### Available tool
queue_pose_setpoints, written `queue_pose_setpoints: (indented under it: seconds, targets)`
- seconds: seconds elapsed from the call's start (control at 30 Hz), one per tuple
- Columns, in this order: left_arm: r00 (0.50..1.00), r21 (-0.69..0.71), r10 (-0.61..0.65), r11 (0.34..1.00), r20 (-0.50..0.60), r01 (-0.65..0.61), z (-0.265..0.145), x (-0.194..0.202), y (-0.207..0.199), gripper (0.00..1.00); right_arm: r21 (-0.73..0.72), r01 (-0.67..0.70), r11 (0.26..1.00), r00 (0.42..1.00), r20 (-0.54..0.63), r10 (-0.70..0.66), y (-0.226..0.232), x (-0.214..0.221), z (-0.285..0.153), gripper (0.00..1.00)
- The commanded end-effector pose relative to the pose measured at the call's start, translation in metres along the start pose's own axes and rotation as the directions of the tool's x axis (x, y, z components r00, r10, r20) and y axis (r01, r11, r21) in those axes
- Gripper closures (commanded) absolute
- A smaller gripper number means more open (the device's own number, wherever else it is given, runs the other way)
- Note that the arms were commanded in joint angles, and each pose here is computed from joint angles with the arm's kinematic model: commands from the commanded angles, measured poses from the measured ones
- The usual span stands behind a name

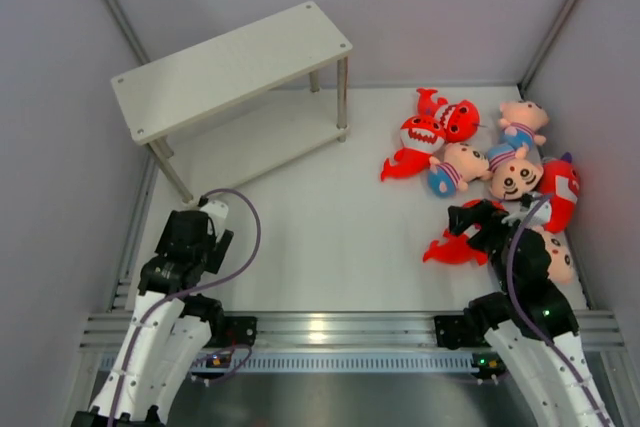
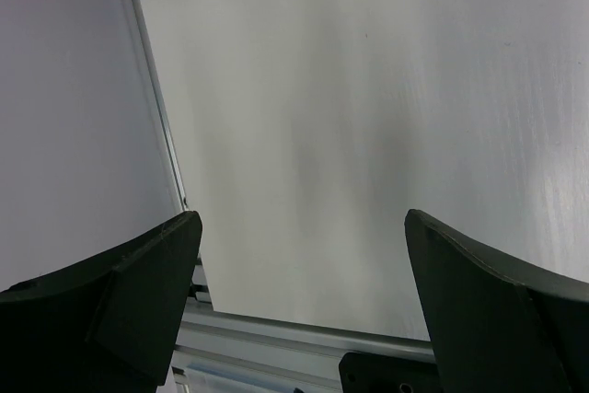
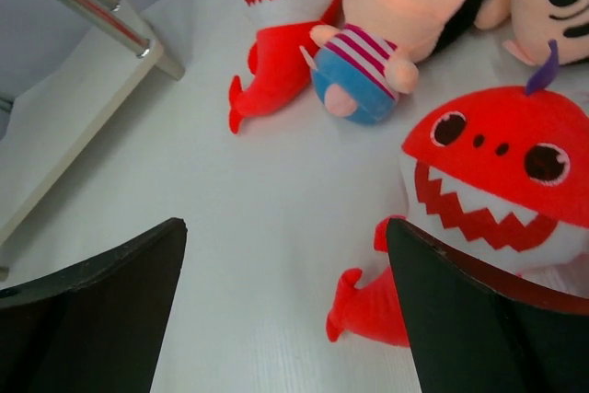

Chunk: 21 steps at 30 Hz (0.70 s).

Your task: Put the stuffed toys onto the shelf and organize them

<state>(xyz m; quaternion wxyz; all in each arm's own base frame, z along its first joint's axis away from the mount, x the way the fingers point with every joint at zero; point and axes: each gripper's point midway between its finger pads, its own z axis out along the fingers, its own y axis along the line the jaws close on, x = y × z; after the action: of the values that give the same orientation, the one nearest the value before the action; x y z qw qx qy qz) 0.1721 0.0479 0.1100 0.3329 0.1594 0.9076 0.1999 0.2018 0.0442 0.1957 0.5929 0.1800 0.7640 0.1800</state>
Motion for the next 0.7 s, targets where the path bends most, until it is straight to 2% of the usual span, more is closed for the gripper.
queue_pose_setpoints:
  seconds: [0.0,0.1,0.13,0.17,0.23,0.27,0.37,0.5,0.67]
  targets:
    - [0.999,-0.015,-0.022,1.0,0.03,0.022,0.002,-0.008,0.003,0.02,0.128,-0.106,0.986,0.994,0.019,0.104,-0.005,-0.021,-0.002,0.1]
    - [1.0,0.029,0.007,1.0,0.018,-0.007,0.006,-0.009,-0.005,0.02,0.222,-0.126,0.967,0.99,-0.039,0.138,-0.005,-0.02,0.014,0.13]
    - [1.0,0.04,0.016,0.999,0.013,-0.016,0.007,-0.008,-0.007,0.02,0.21,-0.129,0.969,0.989,-0.043,0.141,0.003,-0.023,0.024,0.14]
    - [1.0,0.047,0.024,0.999,0.0,-0.023,0.008,-0.009,-0.007,0.02,0.227,-0.103,0.969,0.984,-0.118,0.132,0.008,-0.011,0.041,0.14]
    - [1.0,0.03,0.018,0.999,-0.012,-0.018,0.008,-0.01,-0.004,0.02,0.24,-0.112,0.964,0.974,-0.165,0.154,0.018,-0.006,0.063,0.14]
    - [1.0,0.017,0.003,1.0,-0.014,-0.003,0.008,-0.012,-0.001,0.02,0.28,-0.086,0.956,0.958,-0.241,0.157,0.016,0.012,0.082,0.14]
    - [1.0,-0.019,-0.014,1.0,-0.024,0.014,0.008,-0.013,0.005,0.02,0.306,-0.097,0.947,0.956,-0.235,0.173,0.031,0.008,0.116,0.15]
    - [1.0,-0.027,-0.023,0.999,-0.008,0.022,0.007,-0.017,0.007,0.02,0.369,-0.087,0.925,0.958,-0.225,0.18,0.04,0.027,0.157,0.15]
    - [1.0,-0.01,-0.011,1.0,-0.021,0.011,0.01,-0.017,0.004,0.02,0.367,-0.052,0.929,0.956,-0.251,0.152,0.067,0.051,0.191,0.14]
